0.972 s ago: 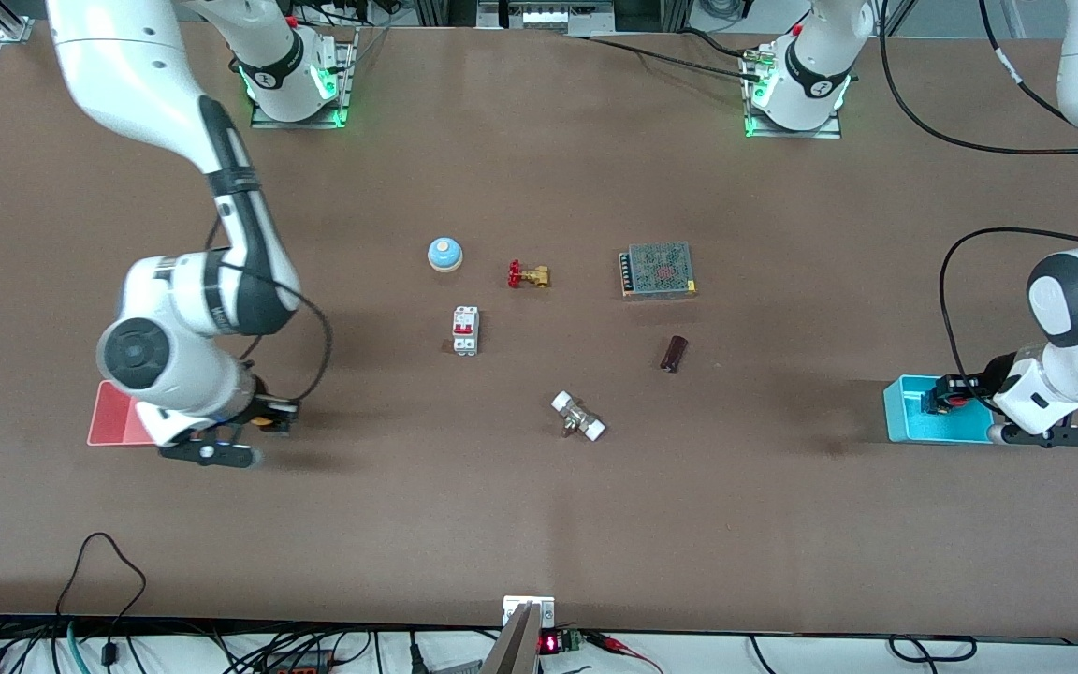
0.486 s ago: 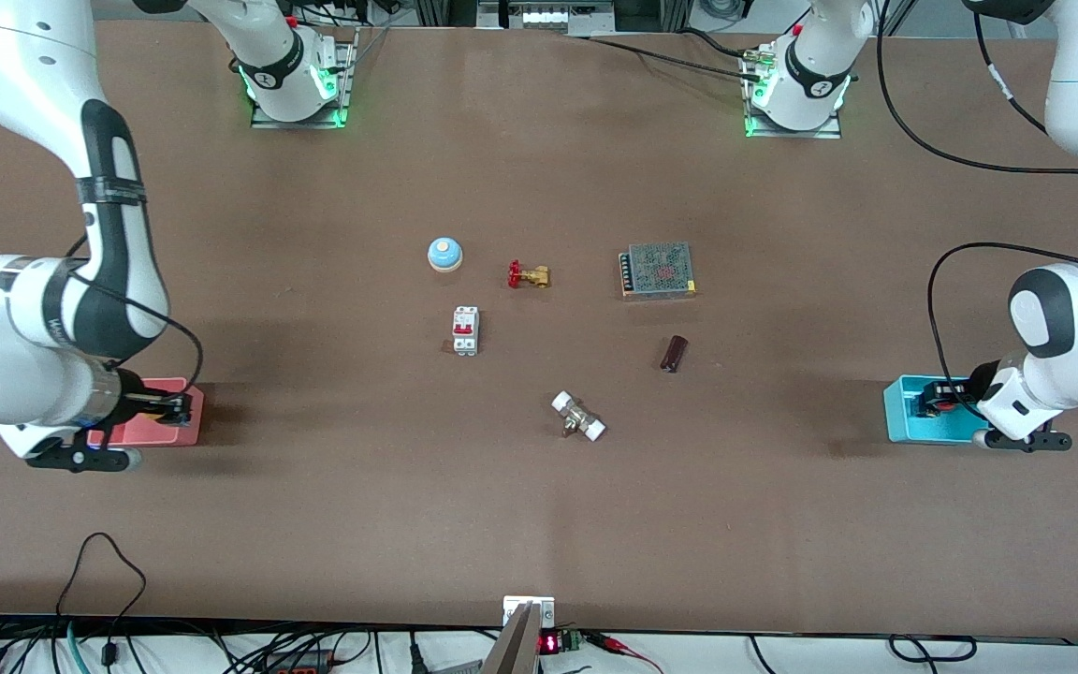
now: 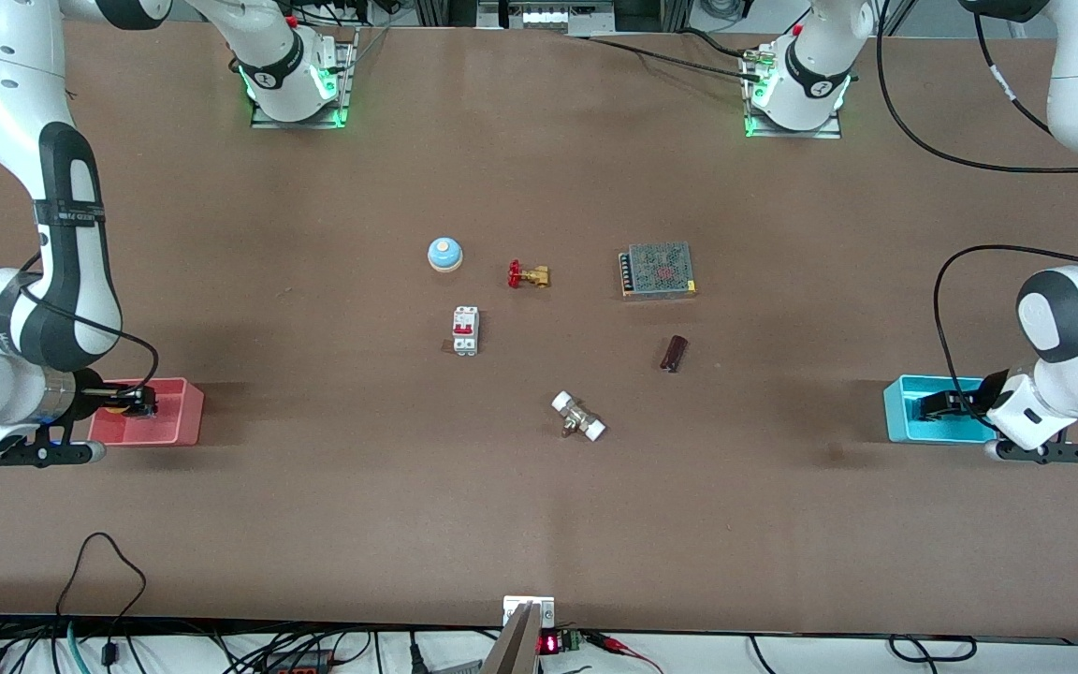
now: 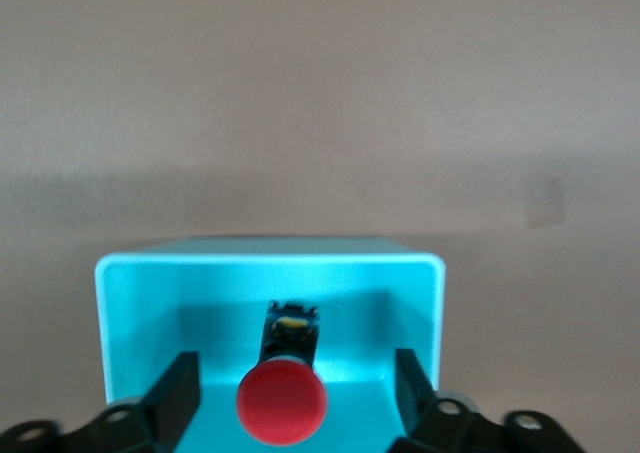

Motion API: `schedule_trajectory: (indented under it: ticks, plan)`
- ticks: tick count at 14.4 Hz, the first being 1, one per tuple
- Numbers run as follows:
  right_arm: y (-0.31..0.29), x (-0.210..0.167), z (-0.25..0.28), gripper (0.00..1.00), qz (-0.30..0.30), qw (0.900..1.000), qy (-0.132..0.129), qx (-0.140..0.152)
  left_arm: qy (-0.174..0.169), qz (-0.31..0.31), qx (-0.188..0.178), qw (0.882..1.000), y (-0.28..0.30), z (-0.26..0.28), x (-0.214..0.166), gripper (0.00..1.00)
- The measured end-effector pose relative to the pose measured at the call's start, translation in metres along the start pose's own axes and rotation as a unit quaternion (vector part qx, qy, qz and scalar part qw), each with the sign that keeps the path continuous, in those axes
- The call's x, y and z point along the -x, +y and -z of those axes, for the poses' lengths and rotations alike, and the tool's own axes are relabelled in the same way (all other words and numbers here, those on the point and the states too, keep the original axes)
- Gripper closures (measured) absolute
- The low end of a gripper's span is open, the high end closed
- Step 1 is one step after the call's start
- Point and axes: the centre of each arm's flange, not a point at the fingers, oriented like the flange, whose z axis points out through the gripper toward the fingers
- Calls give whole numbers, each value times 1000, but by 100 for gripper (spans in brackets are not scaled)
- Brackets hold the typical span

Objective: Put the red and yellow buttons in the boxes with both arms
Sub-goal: 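Open the left gripper to release the red button and lift away, then lower the yellow button into the pink box and open the right gripper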

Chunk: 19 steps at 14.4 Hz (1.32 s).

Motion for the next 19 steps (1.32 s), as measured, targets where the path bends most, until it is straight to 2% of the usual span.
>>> schedule_trajectory:
  ticks: [1,4,9,12,15,18,19]
  plan:
    - [3,0,-6,58,1,1000,-3,0,7,-5,-2,1000,8,8,-5,0]
    - [9,-5,-22,58,6,1000,2,4,16,-12,-4,1000,41,39,-12,0]
    - [10,-11,-45,58,12,1000,6,8,4,-9,-24,1000,108,106,-5,0]
    - [8,-15,-58,58,14,1000,8,11,0,-12,-28,1000,124,161,12,0]
    - [8,-18,-70,58,15,1000,13,14,14,-17,-32,999,135,219,34,0]
    - [8,-19,-77,58,15,1000,12,15,27,-17,-36,999,143,254,60,0]
    - [8,-19,-77,54,15,1000,12,15,29,-17,-37,999,145,262,69,0]
